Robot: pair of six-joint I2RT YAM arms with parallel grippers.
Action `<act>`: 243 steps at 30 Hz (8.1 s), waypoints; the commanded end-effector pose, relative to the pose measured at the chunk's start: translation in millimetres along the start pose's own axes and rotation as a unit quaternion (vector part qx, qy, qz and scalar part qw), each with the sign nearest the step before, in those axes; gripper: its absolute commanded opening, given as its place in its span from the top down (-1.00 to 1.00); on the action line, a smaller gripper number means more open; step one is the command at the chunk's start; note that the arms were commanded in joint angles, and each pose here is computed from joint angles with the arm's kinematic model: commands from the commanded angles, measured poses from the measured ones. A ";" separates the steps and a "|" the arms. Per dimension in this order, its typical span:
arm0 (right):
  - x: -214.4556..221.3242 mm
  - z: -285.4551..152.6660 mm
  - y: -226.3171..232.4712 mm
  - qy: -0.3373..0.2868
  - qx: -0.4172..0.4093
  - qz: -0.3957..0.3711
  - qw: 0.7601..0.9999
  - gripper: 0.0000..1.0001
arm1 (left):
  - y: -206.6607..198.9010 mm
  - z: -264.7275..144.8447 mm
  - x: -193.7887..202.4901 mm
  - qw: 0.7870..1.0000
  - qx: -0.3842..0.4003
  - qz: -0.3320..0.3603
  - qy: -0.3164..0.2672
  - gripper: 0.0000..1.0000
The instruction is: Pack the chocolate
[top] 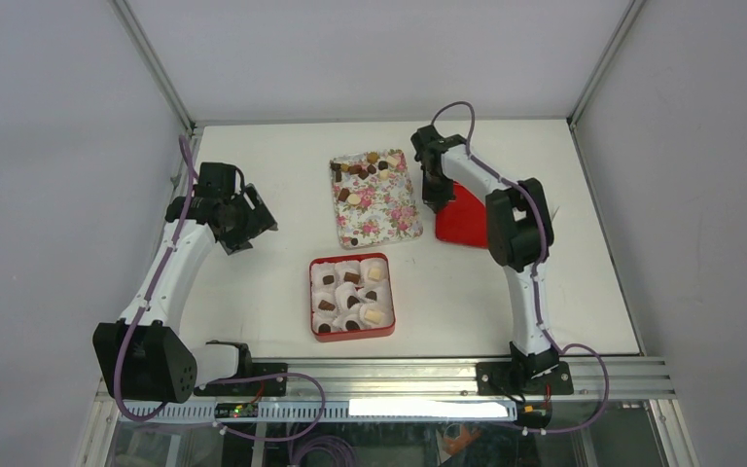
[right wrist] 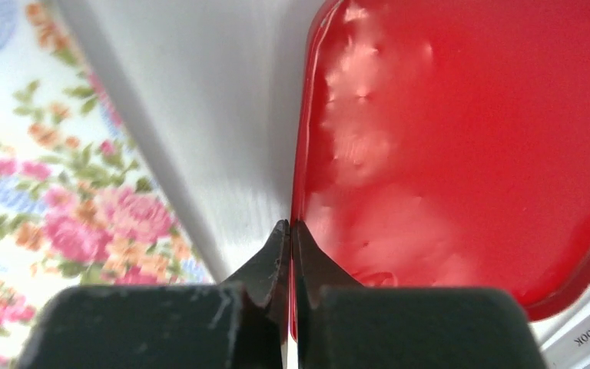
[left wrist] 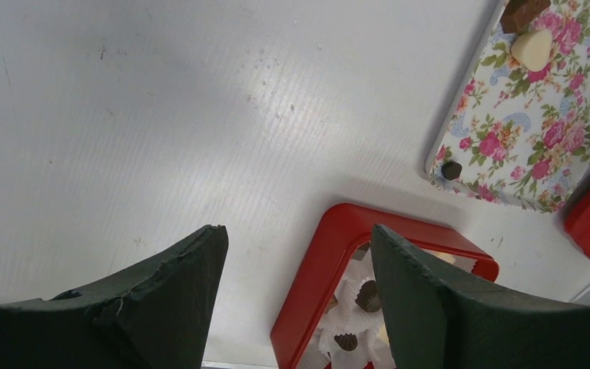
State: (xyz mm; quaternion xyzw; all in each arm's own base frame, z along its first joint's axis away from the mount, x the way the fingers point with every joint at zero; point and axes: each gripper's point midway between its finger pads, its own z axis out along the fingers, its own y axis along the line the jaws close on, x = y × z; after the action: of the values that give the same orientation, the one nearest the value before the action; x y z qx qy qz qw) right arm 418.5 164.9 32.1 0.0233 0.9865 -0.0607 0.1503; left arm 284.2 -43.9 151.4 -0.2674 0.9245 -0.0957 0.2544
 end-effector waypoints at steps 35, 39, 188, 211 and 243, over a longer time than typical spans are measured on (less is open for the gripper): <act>173.6 -407.2 29.7 -0.020 -0.726 -0.260 0.636 1.00 | -187.2 -182.7 73.6 0.530 0.642 0.523 -0.183 -0.57; 178.5 -423.7 26.6 -0.021 -0.754 -0.263 0.601 1.00 | -186.1 -188.3 76.1 0.517 0.648 0.531 -0.177 -0.56; 151.7 -218.0 121.5 -0.021 -0.567 0.009 0.824 0.04 | -101.8 -32.9 112.4 0.892 0.437 0.029 0.110 1.00; 173.7 -149.6 122.2 0.031 -0.497 -0.009 0.867 0.14 | -90.3 0.7 150.6 0.899 0.368 0.030 0.237 0.74; 195.9 -139.0 117.6 0.057 -0.468 -0.053 0.880 0.20 | -44.8 -26.4 181.2 0.915 0.210 0.005 0.344 -0.40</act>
State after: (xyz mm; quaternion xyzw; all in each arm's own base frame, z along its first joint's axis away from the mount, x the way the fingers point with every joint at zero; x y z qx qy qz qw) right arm 191.8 298.1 79.1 -0.0723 0.9130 0.3974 0.0571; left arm 169.6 -186.6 108.7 -0.1435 0.9032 -0.4039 -0.0229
